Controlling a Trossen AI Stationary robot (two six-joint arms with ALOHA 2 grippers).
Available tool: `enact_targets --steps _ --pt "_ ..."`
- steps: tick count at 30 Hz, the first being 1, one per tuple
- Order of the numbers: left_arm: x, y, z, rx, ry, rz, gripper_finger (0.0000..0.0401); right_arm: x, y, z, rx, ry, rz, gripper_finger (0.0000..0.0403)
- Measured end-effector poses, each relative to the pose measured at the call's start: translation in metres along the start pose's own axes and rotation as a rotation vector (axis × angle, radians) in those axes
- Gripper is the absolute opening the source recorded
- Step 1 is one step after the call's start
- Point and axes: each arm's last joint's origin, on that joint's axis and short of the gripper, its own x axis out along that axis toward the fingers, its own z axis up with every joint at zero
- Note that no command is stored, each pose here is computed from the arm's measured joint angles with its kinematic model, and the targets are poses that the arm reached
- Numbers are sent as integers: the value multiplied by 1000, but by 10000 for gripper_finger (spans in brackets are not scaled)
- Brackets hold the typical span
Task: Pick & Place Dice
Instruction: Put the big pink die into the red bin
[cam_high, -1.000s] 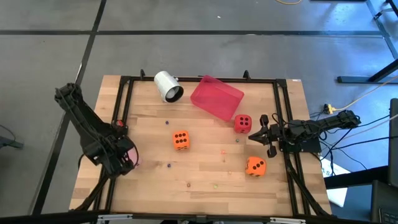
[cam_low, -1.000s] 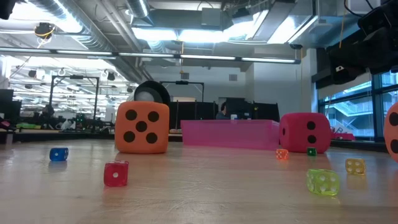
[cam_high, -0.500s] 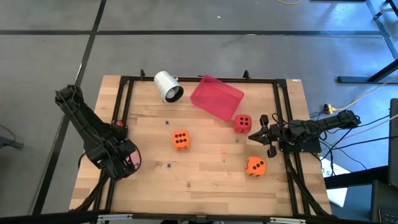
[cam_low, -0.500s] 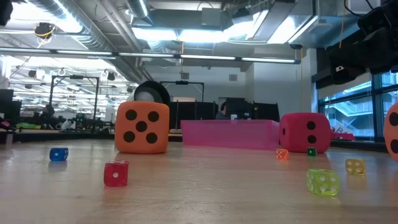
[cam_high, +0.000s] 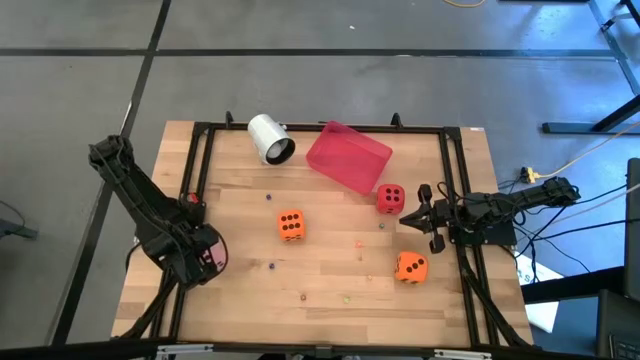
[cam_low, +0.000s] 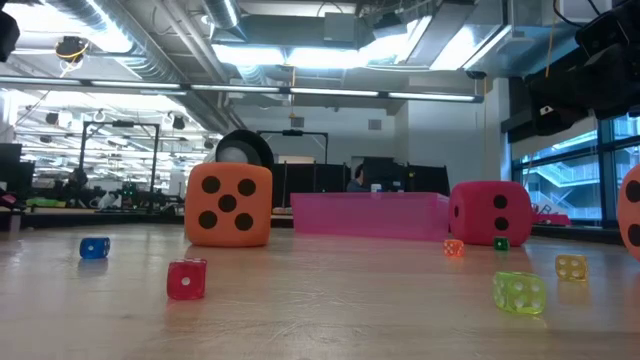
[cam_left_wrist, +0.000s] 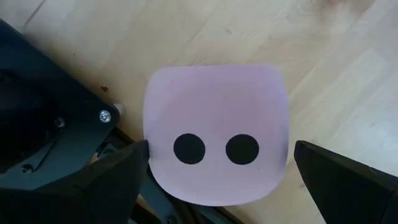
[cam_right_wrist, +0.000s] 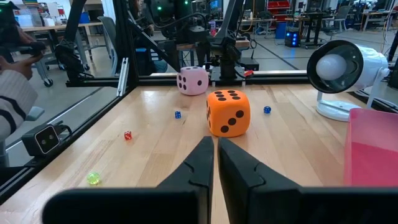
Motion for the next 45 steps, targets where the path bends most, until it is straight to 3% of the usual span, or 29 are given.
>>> enact_targets --steps 20,40,45 --pt "20 -3 -2 -28 6 -76 400 0 0 0 0 0 0 25" --pt "29 -8 -2 -29 -33 -25 399 0 0 0 0 0 0 25" --pt "31 -12 -2 15 -43 -32 377 0 0 0 0 0 -1 25"
